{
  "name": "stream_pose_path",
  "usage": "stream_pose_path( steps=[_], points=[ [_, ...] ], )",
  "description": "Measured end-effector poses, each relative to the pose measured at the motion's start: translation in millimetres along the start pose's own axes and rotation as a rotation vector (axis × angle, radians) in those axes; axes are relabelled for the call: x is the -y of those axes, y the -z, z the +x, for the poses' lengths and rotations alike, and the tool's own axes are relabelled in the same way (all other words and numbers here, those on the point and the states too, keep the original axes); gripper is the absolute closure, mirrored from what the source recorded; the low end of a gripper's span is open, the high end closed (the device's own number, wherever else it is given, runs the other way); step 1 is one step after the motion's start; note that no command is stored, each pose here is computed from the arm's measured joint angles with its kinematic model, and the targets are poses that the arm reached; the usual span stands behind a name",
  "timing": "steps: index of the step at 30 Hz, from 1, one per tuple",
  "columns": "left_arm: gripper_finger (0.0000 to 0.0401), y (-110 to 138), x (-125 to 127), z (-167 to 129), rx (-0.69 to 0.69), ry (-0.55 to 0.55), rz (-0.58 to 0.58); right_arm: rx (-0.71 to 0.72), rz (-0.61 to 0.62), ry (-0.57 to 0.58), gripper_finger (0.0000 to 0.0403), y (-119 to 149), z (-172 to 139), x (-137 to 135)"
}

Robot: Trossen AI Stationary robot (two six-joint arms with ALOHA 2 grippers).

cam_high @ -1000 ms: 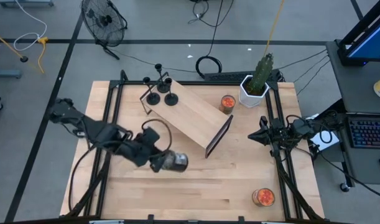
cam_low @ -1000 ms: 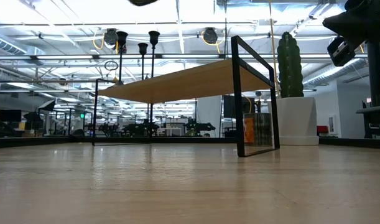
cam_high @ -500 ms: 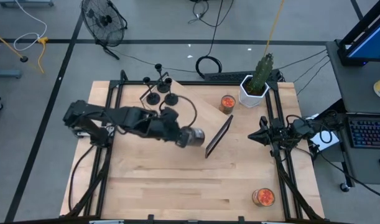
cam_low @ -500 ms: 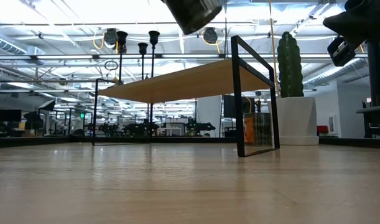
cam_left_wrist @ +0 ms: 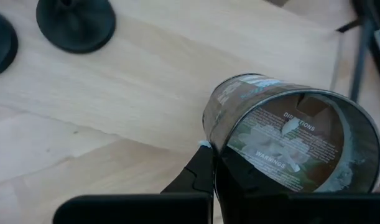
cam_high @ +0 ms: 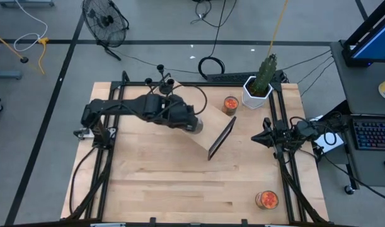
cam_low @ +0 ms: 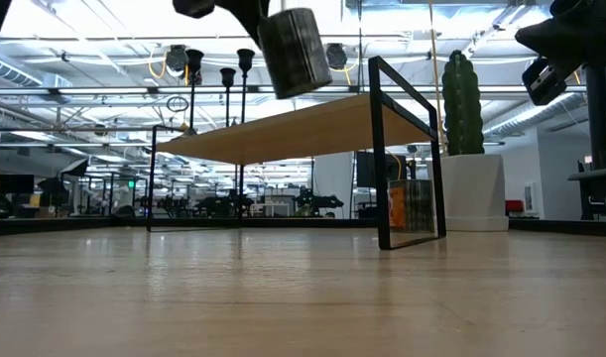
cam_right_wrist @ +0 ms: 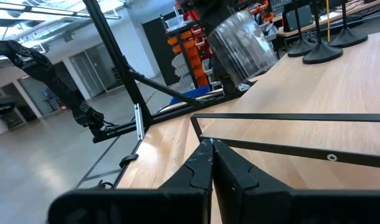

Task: Pick & Place candle stick holders
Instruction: Put the brown scented candle on the shelf

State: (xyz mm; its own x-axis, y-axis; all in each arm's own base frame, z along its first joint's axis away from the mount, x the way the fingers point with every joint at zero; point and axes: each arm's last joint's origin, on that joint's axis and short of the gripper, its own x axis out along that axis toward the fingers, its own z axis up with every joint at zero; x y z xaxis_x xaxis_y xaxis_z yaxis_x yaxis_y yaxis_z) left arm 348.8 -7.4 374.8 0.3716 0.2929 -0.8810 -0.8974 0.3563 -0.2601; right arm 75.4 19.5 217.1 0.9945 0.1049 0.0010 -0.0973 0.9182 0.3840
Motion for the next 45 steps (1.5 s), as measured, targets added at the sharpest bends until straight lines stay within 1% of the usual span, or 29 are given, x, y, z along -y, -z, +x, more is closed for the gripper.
stream_pose_path(
  steps=[8, 18, 32, 38, 45],
  points=[
    [0.0401, -13, -7, 14, -0.037, -0.075, -0.052, -0.004, -0.022, 0.002, 0.0403, 0, 0, 0],
    [0.0401, -18, -10, 15, -0.055, -0.07, -0.091, -0.005, -0.101, 0.006, 0.0403, 0, 0, 0],
    [0.0401, -25, -16, 17, -0.083, -0.1, -0.098, -0.005, -0.101, 0.005, 0.0403, 0, 0, 0],
    [0.0401, -25, -17, 17, -0.11, -0.093, -0.096, -0.005, -0.101, 0.005, 0.0403, 0, 0, 0],
    [0.0401, -24, -19, 17, -0.119, -0.114, -0.09, -0.004, -0.101, 0.005, 0.0403, 0, 0, 0]
  ],
)
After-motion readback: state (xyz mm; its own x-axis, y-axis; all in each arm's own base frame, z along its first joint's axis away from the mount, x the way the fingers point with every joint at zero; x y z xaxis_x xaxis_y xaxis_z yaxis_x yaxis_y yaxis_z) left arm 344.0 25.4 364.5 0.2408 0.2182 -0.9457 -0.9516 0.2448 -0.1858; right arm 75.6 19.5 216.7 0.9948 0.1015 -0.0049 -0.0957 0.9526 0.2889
